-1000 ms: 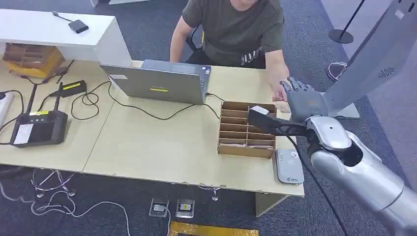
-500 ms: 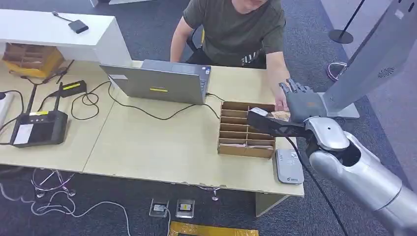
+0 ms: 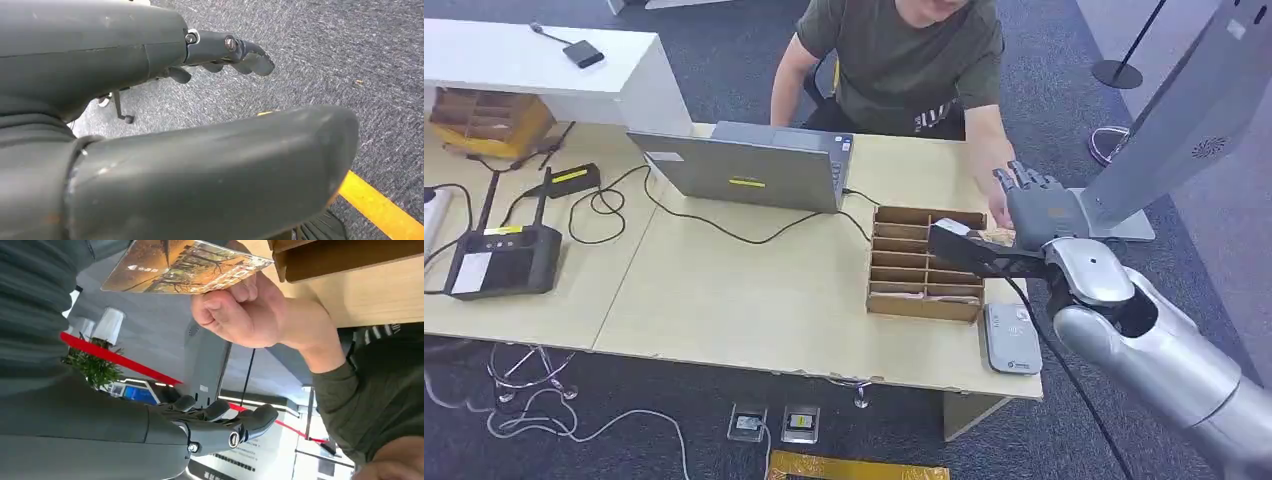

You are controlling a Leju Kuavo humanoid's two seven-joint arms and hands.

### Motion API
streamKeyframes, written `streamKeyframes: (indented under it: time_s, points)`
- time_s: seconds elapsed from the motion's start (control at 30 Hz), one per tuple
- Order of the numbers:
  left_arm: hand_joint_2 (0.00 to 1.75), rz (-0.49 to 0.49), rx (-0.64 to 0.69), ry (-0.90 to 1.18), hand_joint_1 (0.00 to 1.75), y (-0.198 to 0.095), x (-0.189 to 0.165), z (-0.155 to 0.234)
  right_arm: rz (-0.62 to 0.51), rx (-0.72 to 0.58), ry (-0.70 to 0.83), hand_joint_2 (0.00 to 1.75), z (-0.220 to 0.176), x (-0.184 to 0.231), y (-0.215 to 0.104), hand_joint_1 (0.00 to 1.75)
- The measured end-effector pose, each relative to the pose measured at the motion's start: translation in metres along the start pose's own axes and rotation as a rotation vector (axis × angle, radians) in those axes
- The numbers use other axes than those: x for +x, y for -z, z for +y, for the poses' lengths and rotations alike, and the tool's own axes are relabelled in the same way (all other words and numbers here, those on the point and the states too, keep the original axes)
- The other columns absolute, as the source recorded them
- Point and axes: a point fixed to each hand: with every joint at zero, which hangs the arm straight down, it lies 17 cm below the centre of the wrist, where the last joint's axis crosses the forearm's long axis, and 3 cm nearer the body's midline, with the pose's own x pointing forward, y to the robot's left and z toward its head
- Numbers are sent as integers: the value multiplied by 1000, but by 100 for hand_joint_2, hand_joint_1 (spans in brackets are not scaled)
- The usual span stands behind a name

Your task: Pass the card to the sensor for recognition and then transmit it.

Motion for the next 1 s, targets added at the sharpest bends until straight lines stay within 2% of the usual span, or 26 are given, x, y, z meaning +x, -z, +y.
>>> streamKeyframes:
  time_s: [0.1, 0.13, 0.17, 0.27, 0.37, 0.7, 1.0]
  points:
    - [0, 0, 0, 0, 0, 0, 0, 0, 1, 1, -1, 175, 1, 0, 0, 0]
    - [0, -1, 0, 2, 0, 0, 0, 0, 3, -1, -4, 175, 0, -1, 0, 21]
    - [0, -12, -4, 15, 0, 0, 2, -1, 19, -8, -17, 175, 0, -4, 0, 175]
    - [0, -71, -25, 87, 0, 0, 10, -3, 106, 4, -65, 175, 11, -34, -6, 175]
    - [0, -86, -26, 114, 0, 2, 10, 1, 148, 43, -75, 175, 24, -67, -20, 175]
    - [0, -108, -20, 162, 0, 4, 12, 7, 206, 31, -79, 175, 22, -100, -38, 175]
    - [0, -121, -18, 185, 0, 5, 15, 9, 224, 12, -62, 175, 16, -112, -44, 175]
